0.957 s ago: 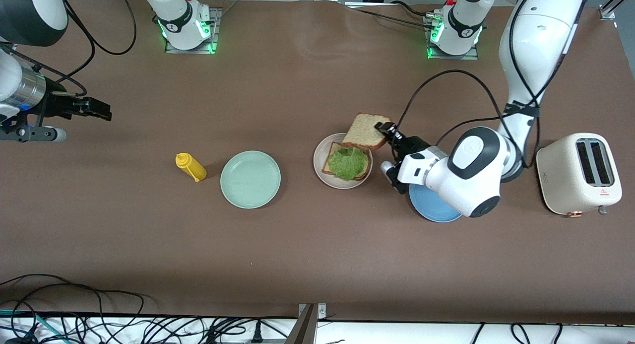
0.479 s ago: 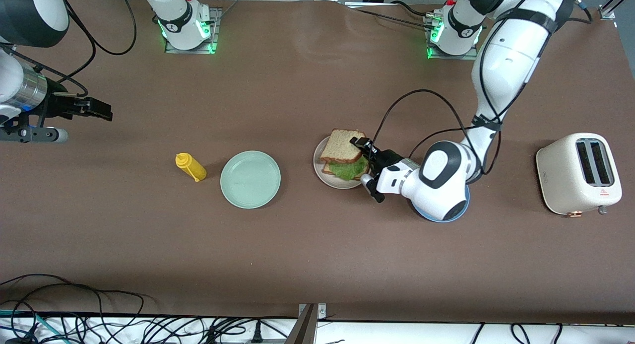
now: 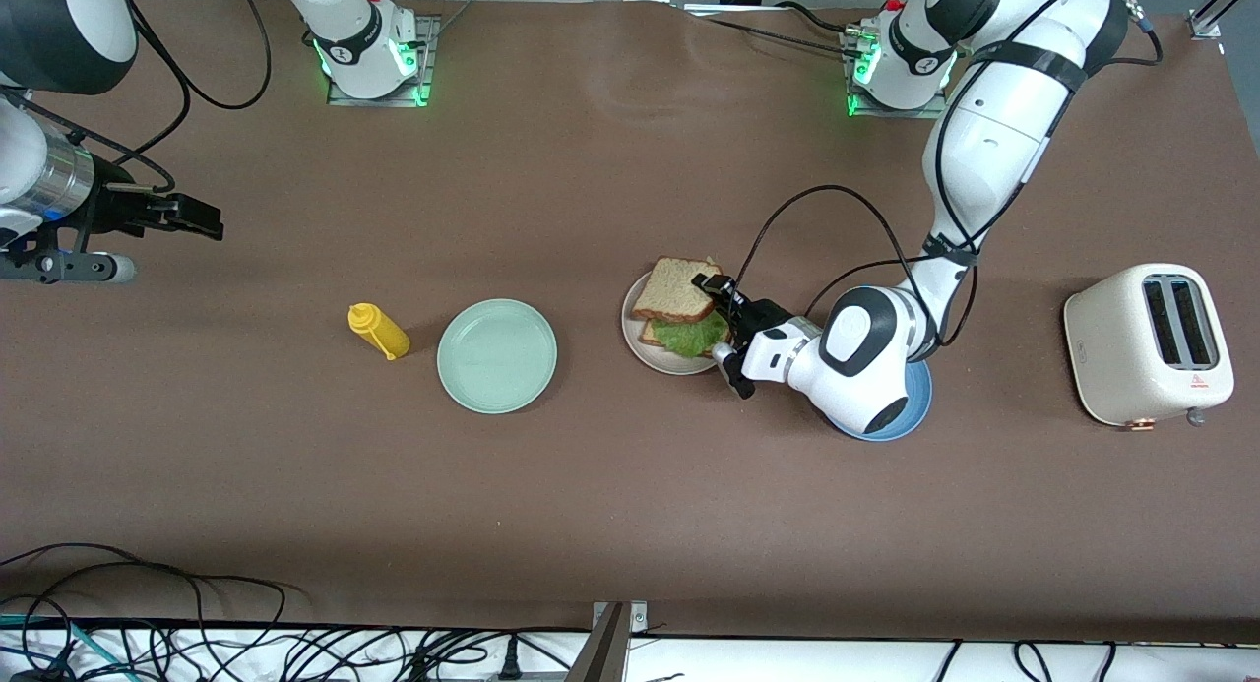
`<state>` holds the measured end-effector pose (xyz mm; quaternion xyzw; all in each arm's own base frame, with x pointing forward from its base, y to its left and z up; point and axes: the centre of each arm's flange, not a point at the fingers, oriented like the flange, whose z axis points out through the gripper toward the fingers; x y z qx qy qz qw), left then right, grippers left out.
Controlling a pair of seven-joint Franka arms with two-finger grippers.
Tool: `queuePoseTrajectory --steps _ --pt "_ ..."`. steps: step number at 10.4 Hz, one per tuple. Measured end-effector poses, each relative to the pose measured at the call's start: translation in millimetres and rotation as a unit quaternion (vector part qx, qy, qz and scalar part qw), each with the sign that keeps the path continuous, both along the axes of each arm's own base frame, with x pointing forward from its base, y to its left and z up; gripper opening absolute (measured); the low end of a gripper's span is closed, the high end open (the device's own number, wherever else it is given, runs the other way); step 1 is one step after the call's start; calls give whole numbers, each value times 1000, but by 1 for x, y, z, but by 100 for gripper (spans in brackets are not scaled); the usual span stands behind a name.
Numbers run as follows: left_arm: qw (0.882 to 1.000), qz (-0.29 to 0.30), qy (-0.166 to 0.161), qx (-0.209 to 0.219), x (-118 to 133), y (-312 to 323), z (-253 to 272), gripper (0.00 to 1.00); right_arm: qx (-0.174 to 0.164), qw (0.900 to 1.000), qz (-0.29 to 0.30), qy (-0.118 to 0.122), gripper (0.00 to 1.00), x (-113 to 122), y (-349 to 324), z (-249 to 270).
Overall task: Make sandwich on beige plate with both arms
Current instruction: 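Lower the bread onto the lettuce and open the left gripper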
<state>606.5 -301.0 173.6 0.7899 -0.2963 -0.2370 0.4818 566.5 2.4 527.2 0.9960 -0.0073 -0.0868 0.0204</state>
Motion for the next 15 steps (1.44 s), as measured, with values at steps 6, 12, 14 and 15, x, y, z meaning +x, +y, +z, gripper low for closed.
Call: queuePoseTrajectory --steps 6,12,14,15 --pt "997 -21 -71 32 26 25 29 99 0 1000 1 2 100 2 1 -4" --pt "946 -111 -225 204 45 65 149 100 1 1000 9 1 100 2 11 -4" --pt "928 -109 -250 254 42 75 197 100 1 1000 9 0 100 2 12 -4" --pt "921 -98 -256 276 38 78 223 100 1 1000 9 -2 100 3 12 -3"
